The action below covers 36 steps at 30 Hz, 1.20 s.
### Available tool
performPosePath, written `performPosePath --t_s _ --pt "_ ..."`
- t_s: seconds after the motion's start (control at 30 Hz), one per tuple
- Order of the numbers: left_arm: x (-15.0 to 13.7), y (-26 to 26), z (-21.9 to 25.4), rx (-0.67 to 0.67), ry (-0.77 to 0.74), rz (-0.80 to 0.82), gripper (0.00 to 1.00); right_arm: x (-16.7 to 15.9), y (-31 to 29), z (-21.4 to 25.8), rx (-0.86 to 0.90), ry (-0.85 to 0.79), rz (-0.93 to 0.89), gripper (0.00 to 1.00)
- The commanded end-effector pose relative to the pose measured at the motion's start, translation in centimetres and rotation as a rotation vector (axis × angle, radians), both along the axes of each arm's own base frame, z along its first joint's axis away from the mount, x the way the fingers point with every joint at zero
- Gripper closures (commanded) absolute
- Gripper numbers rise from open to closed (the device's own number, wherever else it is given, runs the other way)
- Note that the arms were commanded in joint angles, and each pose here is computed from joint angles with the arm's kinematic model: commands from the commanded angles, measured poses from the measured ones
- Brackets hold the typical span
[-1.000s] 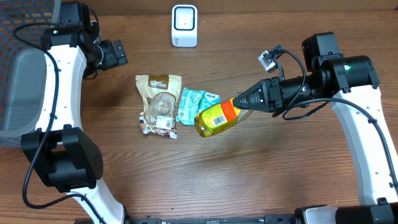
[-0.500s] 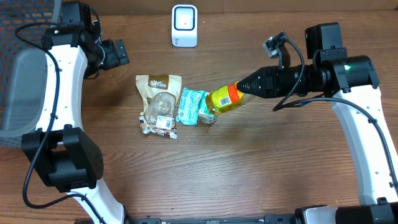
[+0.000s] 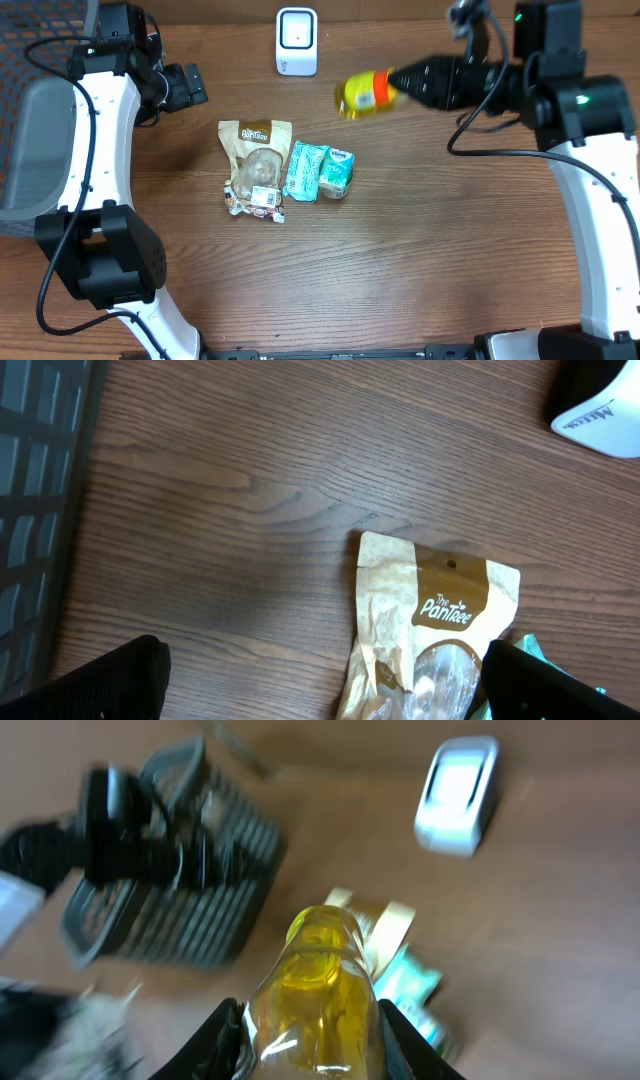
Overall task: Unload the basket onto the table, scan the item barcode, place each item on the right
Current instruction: 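Lift the yellow bottle and swing it toward the white scanner, then hold the bottle in front of the scanner with the right gripper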
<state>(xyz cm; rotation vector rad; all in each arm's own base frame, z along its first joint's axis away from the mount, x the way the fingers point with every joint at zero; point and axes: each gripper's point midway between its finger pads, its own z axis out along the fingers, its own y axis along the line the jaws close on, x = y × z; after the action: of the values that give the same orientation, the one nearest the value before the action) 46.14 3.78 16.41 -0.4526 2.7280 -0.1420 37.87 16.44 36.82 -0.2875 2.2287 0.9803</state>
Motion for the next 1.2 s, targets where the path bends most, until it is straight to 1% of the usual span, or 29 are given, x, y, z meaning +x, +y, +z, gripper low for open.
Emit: performPosePath --t_s 0.0,0.17,0.3,0.5,0.6,0.73,0.83,1.03,1.17 --pt "0.2 -0.6 1.1 -0.005 -0.027 -0.028 0.0 1.9 -0.4 4.0 -0.1 -0.168 -0.137 0.8" --pt "0.2 -0.6 1.1 -0.005 -0.027 -0.028 0.0 4.1 1.4 3.6 -0.282 -0.307 -0.211 0.8" --pt "0.2 -0.6 1.1 -0.005 -0.027 -0.028 0.0 6.7 2.8 1.3 -0.515 -0.39 -0.297 0.78" --pt "0.1 -0.6 1.1 -0.005 -0.026 -0.028 0.0 10.7 7.5 -4.5 -0.834 -0.516 -0.22 0.77" --pt "0.2 -0.6 1.1 -0.005 -0.027 -0.028 0.0 12.8 8.8 -7.3 -0.923 -0.543 -0.217 0.77" --pt "0.2 -0.6 1.1 -0.005 -0.027 -0.028 0.0 15.6 10.6 -10.9 -0.969 -0.589 -0.199 0.77" --pt "0.2 -0.6 1.1 -0.005 -0.027 -0.028 0.0 17.3 11.8 -12.4 -0.963 -0.628 -0.208 0.77" --pt "0.1 -0.6 1.1 -0.005 -0.026 -0.028 0.0 19.7 13.5 -13.0 -0.891 -0.718 -0.276 0.77" --pt "0.2 -0.6 1.1 -0.005 -0.027 -0.028 0.0 20.9 14.4 -13.4 -0.906 -0.795 -0.27 0.77"
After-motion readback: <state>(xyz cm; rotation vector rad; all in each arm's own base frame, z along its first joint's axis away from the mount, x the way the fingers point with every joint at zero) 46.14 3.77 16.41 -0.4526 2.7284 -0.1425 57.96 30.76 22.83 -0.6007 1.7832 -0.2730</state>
